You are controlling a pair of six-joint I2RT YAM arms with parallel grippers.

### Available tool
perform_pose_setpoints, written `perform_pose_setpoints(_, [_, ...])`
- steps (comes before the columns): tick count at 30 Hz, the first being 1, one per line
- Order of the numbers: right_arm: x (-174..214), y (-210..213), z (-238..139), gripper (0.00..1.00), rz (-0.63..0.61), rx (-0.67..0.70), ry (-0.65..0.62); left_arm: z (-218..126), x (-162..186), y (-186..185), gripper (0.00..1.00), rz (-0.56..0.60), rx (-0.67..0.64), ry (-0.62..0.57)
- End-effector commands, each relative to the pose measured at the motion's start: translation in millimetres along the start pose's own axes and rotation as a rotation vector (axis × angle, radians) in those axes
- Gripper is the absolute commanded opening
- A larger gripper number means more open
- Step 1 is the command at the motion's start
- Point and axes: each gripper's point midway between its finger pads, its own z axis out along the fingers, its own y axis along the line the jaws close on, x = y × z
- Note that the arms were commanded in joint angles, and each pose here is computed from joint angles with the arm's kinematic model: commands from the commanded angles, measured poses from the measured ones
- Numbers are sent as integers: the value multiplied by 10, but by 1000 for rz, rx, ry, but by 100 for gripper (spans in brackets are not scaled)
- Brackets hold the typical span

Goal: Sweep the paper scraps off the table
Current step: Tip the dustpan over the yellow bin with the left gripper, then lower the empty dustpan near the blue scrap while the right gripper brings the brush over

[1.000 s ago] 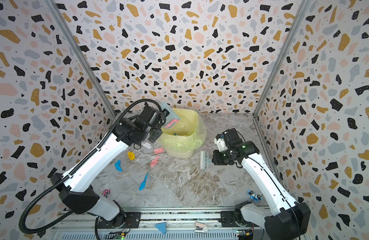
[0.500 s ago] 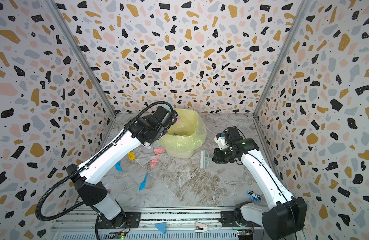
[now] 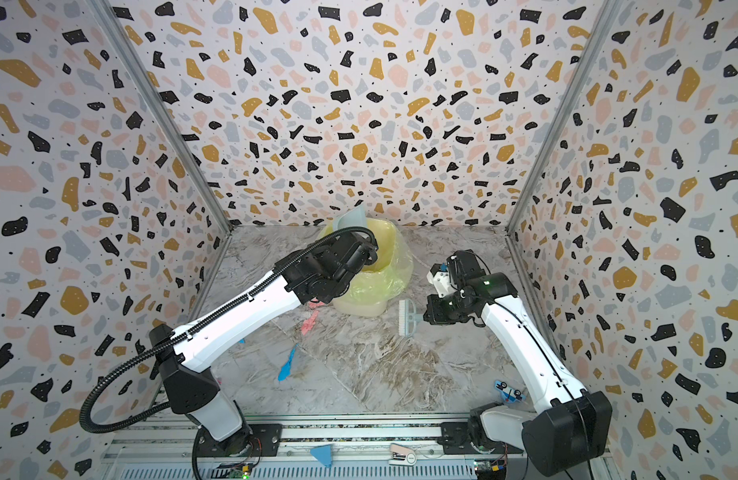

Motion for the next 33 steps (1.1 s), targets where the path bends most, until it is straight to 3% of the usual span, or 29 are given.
perform_pose_setpoints(1, [-5,62,-85,0,-15,-20,-11,-43,3,195,6,-44,-58,0])
perform_pose_setpoints(15, [275,245,2,0,2,-102,-29,-276,55,295,8,-295,57,-99])
perform_pose_setpoints(24, [504,825,262,0,-46,-247,-53,-612,364,370,11,-645,199,-263])
perform_pose_setpoints(33, [706,1526,586,0,-138,-416,-13,-595,884,-31,11,-869,346,-238])
